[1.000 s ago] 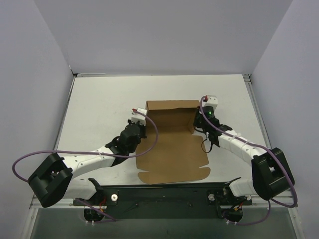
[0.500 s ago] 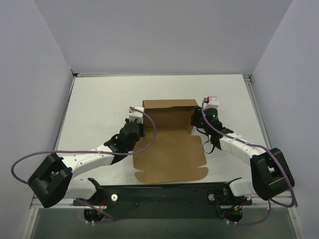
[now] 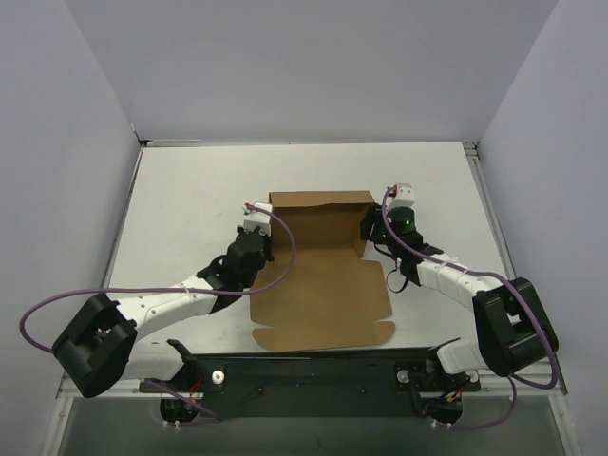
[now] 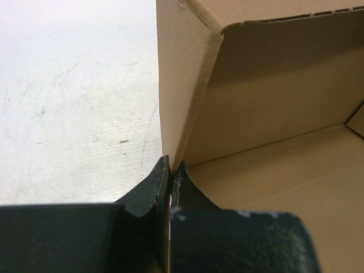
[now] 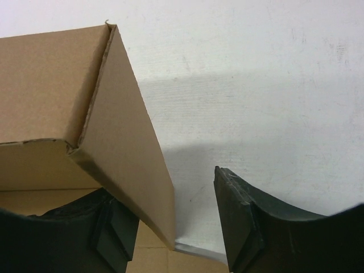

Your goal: Fold the paper box

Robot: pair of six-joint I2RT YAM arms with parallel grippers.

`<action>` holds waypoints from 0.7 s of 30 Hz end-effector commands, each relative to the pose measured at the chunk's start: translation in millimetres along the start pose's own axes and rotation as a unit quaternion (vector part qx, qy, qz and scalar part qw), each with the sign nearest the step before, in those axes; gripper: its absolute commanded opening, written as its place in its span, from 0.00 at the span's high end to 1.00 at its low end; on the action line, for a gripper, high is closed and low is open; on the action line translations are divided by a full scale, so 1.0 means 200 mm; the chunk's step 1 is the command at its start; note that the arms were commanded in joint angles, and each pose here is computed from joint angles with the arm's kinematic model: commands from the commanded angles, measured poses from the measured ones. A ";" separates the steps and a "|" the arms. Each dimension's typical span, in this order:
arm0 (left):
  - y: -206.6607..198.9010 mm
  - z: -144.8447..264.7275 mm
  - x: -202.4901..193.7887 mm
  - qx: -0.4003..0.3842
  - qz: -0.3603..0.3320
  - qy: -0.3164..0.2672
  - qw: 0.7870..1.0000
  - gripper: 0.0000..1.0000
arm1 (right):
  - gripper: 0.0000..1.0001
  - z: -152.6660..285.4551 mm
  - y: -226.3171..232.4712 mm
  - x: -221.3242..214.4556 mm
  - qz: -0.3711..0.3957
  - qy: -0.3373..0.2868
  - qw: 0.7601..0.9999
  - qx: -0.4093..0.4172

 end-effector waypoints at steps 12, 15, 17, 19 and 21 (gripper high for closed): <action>-0.05 0.06 0.10 -0.045 0.046 -0.035 0.997 1.00 | 0.75 -0.02 -0.03 0.01 -0.011 -0.044 0.997 -0.059; -0.04 0.07 0.14 -0.040 0.047 -0.049 0.997 1.00 | 0.86 -0.01 -0.06 -0.02 0.005 -0.026 0.995 -0.097; -0.02 0.07 0.16 -0.031 0.039 -0.055 0.997 1.00 | 0.92 0.01 -0.07 -0.02 0.006 -0.027 0.993 -0.118; -0.02 0.07 0.18 -0.023 0.032 -0.057 0.998 1.00 | 0.98 0.02 -0.10 -0.01 0.013 -0.023 0.988 -0.151; -0.01 0.07 0.19 -0.012 0.029 -0.058 0.998 1.00 | 1.00 0.03 -0.12 -0.02 0.018 -0.019 0.985 -0.170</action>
Point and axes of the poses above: each gripper's point midway between its finger pads, its own z axis back along the fingers, its own y axis along the line the jaws close on, x = y × z, the point moved 6 cm from there along z, back along the fingers, and after that the axes turned 5 degrees about z, right-handed, at the moved point
